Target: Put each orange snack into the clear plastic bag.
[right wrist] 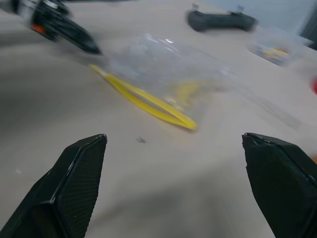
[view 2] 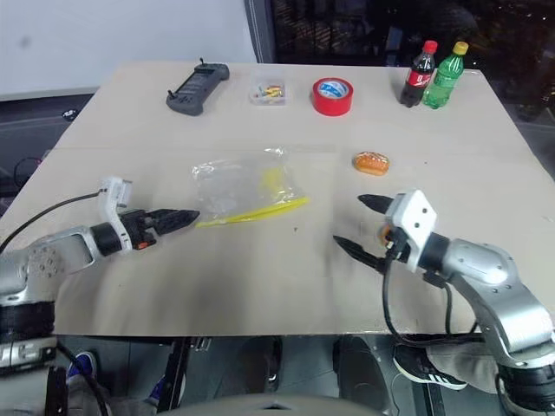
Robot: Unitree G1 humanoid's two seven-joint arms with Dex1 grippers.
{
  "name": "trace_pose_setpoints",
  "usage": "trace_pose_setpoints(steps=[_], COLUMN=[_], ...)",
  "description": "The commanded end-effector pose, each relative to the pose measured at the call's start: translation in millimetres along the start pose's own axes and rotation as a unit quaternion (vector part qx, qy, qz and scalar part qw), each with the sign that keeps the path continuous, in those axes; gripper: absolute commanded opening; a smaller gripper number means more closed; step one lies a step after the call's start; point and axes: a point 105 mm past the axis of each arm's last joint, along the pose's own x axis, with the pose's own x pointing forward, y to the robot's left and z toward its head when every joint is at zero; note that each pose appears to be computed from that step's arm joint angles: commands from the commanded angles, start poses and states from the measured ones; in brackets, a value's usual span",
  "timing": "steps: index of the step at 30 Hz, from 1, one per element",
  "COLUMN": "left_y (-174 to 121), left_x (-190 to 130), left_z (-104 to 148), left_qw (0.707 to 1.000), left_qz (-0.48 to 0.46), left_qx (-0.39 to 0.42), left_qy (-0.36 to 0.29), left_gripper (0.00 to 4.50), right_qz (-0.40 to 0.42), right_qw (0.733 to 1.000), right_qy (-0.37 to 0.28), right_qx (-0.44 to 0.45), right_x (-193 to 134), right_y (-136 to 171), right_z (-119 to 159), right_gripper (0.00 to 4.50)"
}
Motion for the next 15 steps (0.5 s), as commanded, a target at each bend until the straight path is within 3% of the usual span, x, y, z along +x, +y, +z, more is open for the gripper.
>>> trace_pose_setpoints(steps=[1, 6, 10, 13, 15], left_y=[9, -10, -34, -35, -32], left_x=[16, 41, 32, 32, 42], left_z=[-1, -3, 5, 3, -14], left_qw=[1.000, 0.991, 0.963, 0.959, 0.962], left_qz=[-0.010, -0.116, -0.228, -0.231, -0.204], left_qx=[-0.001, -0.047, -0.131, -0.150, -0.156], left_qy=[0.023, 0.052, 0.059, 0.066, 0.093], left_gripper=[4.46, 4.46, 4.46, 4.46, 4.46], right_qz=[0.002, -0.010, -0.018, -0.026, -0.033], right_qw=[0.999, 0.999, 0.999, 0.999, 0.999], right_qy=[-0.026, -0.026, -0.023, -0.022, -0.021], right_qx=[-0.031, -0.037, -0.039, -0.038, -0.038], right_x=[4, 2, 0, -1, -2], right_y=[1, 0, 1, 2, 2], right_z=[14, 13, 13, 12, 11], right_gripper=[4.50, 4.50, 4.50, 4.50, 4.50])
